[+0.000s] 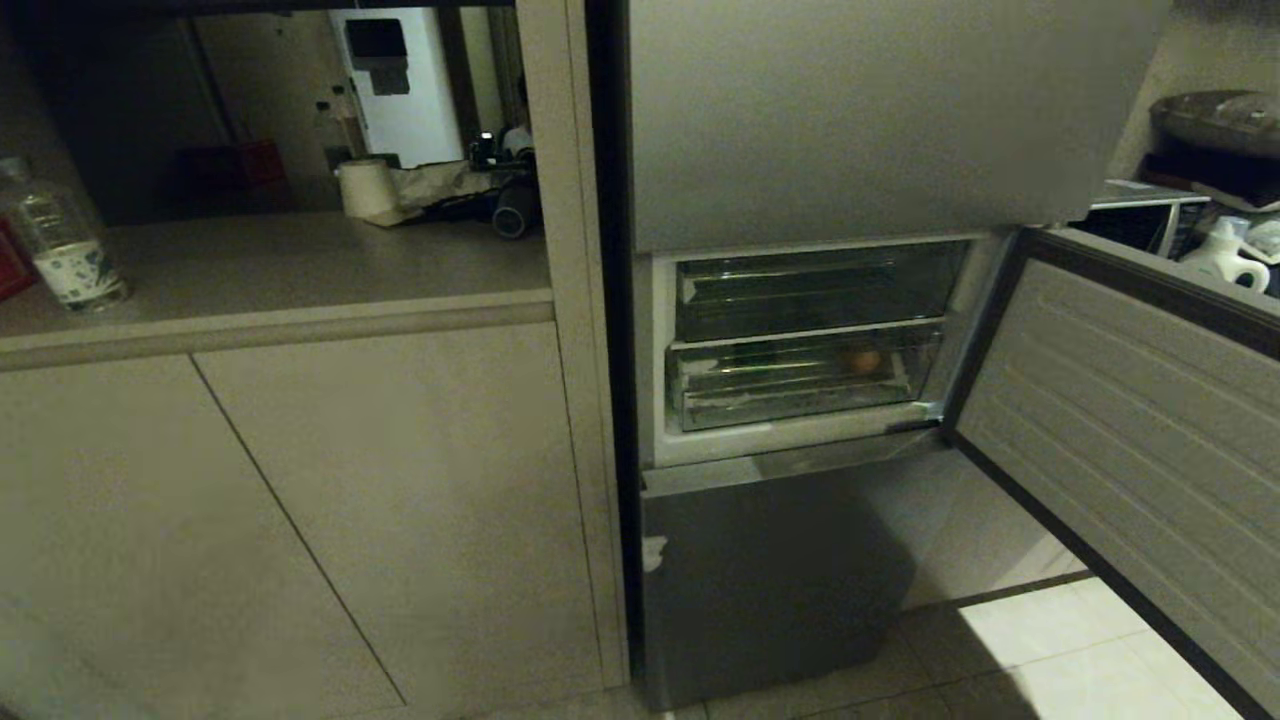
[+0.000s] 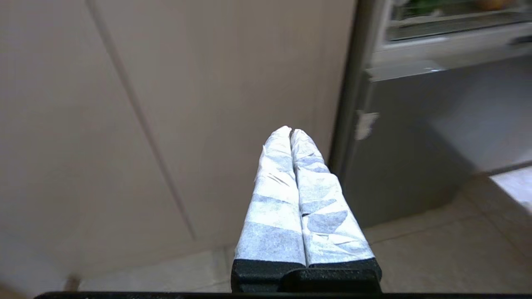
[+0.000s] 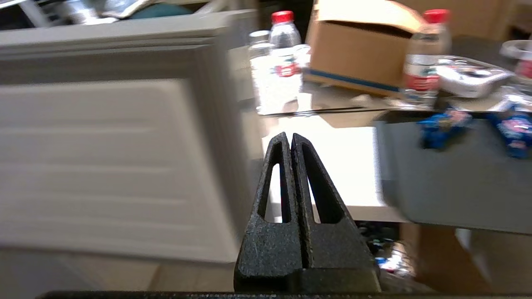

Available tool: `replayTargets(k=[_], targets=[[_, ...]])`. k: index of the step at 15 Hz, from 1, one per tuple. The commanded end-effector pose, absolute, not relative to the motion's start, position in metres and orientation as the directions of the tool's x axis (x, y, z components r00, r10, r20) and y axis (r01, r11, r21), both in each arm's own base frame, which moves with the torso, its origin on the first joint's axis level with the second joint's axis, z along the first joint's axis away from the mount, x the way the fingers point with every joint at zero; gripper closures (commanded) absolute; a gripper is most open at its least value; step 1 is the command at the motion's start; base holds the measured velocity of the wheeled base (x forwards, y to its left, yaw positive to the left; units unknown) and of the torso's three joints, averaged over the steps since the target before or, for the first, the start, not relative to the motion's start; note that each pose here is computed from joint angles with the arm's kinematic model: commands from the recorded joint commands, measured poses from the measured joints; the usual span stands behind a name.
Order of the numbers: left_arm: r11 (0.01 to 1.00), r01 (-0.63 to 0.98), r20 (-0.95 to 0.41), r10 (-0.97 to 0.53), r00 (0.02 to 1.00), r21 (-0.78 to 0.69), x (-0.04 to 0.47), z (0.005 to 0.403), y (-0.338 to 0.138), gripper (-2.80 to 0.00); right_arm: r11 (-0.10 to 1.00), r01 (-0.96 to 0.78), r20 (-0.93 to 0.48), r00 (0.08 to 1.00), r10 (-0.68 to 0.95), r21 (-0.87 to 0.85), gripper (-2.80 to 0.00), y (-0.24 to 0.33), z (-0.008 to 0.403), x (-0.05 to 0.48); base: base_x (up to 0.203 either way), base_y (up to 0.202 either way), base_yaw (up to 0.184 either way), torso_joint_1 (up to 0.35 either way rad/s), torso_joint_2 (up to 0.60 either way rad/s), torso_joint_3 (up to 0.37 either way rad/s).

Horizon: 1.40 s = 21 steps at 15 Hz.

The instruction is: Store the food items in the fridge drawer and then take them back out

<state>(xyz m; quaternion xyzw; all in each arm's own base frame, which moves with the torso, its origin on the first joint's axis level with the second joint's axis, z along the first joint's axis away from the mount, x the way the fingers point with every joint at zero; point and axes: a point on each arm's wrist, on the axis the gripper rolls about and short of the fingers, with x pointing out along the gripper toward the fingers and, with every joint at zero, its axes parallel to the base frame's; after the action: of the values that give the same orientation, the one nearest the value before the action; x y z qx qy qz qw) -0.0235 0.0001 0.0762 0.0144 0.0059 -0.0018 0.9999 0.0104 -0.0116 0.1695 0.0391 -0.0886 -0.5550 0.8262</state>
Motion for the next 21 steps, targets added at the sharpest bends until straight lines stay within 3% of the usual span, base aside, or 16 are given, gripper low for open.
replayTargets(k=[1, 7, 14, 18, 21], targets=[[1.000, 0.004, -0.012, -0.004, 1.000, 0.029, -0.023, 0.076, 0.000, 0.00, 1.000, 0.006, 0.054, 0.999, -0.006, 0.001, 0.00, 0.000, 0.075, -0.021, 0.000, 0.000, 0.000, 0.000, 0.00, 0.000], [1.000, 0.003, -0.013, -0.003, 1.000, 0.029, -0.023, 0.076, 0.000, 0.00, 0.997, 0.069, 0.135, 0.988, -0.074, 0.043, 0.00, -0.001, 0.107, -0.026, 0.000, 0.000, 0.000, 0.000, 0.00, 0.000], [1.000, 0.003, -0.011, -0.003, 1.000, 0.029, -0.024, 0.076, 0.000, 0.00, 0.970, 0.204, -0.120, 0.975, -0.188, 0.132, 0.00, -0.005, 0.163, 0.030, 0.000, 0.000, 0.000, 0.000, 0.00, 0.000], [1.000, 0.003, -0.013, -0.003, 1.000, 0.029, -0.023, 0.076, 0.000, 0.00, 0.849, 0.392, -0.127, 0.920, -0.371, 0.355, 0.00, -0.020, 0.210, 0.082, 0.000, 0.000, 0.000, 0.000, 0.00, 0.000], [1.000, 0.003, -0.012, -0.003, 1.000, 0.029, -0.024, 0.076, 0.000, 0.00, 0.726, 0.577, -0.217, 0.816, -0.536, 0.374, 0.00, -0.049, 0.210, 0.112, 0.000, 0.000, 0.000, 0.000, 0.00, 0.000]])
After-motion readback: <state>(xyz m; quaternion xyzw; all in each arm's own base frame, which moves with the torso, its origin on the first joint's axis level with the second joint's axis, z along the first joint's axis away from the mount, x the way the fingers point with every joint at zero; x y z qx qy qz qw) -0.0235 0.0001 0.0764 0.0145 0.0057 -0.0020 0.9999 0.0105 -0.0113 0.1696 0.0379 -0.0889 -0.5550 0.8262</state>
